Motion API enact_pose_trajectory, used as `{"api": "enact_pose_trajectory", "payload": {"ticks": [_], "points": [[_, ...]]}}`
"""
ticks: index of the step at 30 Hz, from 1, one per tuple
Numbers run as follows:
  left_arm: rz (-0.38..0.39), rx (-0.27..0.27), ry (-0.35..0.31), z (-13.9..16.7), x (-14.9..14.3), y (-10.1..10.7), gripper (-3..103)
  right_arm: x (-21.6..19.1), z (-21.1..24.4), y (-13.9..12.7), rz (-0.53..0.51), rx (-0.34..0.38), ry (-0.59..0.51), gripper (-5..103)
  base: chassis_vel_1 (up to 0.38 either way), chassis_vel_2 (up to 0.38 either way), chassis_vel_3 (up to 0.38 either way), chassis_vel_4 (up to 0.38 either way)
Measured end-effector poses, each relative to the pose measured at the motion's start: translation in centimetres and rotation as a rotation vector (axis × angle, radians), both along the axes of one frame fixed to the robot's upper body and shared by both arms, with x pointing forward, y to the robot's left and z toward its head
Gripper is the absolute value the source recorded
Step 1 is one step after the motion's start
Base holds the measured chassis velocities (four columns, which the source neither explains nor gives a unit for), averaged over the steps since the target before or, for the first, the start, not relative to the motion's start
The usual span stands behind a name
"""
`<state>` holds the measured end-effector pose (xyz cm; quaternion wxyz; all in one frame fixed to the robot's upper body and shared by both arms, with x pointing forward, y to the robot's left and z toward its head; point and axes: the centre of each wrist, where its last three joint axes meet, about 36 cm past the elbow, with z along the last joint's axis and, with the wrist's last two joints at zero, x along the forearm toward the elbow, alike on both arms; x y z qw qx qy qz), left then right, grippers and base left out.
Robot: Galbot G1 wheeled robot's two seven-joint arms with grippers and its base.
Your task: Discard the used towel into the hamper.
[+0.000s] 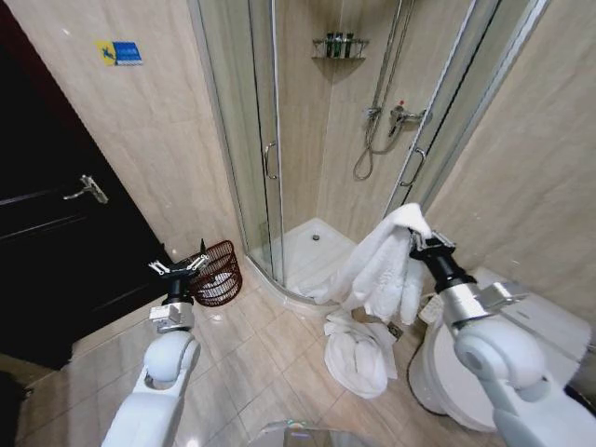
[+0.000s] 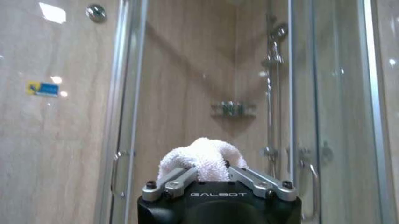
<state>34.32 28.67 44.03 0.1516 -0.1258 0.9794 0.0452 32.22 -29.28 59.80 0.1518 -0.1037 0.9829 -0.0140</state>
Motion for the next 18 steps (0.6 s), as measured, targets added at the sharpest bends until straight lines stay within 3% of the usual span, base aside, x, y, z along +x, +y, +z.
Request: {"api": "enact_pose_trajectory", "payload": {"ticks": [10, 18], "points": [[-0.003, 0.004, 0.002, 0.0, -0.1, 0.0, 100, -1.9, 2.8, 0.9, 0.025, -0.009, -0.045, 4, 0.000, 0.000, 0.000, 0.000], [-0.002, 0.003, -0.001, 0.0, -0.1, -0.1, 100, -1.7, 5.8, -0.6, 0.016, -0.036, -0.080, 4, 0.000, 0.000, 0.000, 0.000]]}}
